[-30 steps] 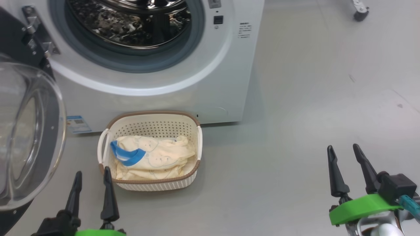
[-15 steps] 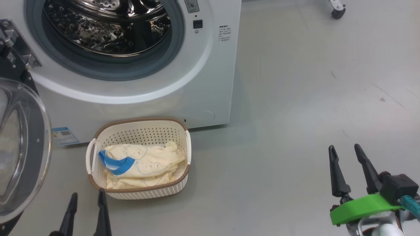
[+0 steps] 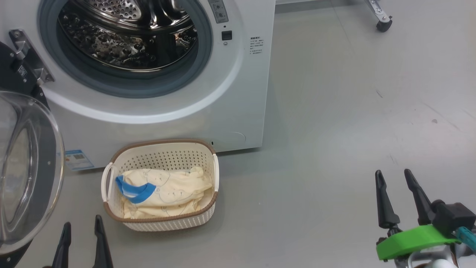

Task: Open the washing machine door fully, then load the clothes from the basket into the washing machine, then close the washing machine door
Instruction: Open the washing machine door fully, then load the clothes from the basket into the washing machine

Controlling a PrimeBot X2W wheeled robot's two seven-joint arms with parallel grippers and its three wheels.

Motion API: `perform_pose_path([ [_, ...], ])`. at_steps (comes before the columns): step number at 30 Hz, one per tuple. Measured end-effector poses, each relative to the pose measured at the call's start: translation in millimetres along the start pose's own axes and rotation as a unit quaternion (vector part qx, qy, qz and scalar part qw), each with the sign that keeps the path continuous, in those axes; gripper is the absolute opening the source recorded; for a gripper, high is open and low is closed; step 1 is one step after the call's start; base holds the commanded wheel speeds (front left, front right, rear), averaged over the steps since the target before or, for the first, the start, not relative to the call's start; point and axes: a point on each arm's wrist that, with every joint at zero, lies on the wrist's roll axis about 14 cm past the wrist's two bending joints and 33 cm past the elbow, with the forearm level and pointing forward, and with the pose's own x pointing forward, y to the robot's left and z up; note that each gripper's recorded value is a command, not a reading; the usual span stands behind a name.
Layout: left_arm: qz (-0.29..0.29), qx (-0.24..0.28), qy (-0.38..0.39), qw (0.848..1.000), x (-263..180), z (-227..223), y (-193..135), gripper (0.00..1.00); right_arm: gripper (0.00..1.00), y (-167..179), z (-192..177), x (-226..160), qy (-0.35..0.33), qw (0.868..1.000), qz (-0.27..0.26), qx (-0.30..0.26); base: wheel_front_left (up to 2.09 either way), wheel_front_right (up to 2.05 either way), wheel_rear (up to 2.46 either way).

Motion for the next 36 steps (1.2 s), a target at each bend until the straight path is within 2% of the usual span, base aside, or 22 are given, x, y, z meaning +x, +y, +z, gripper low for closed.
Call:
perform_pose_path([
  [25,-0.003,-0.003,0.020,1.000,-3,-12,2,1.00,1.00,0,-2,1,0.003,1.000,0.000,0.000,0.01,-0.01,0.00],
  [36,-0.008,-0.005,0.027,1.000,-4,-16,0,1.00,1.00,-1,-2,1,0.004,1.000,-0.001,0.000,1.06,-1.06,0.00],
])
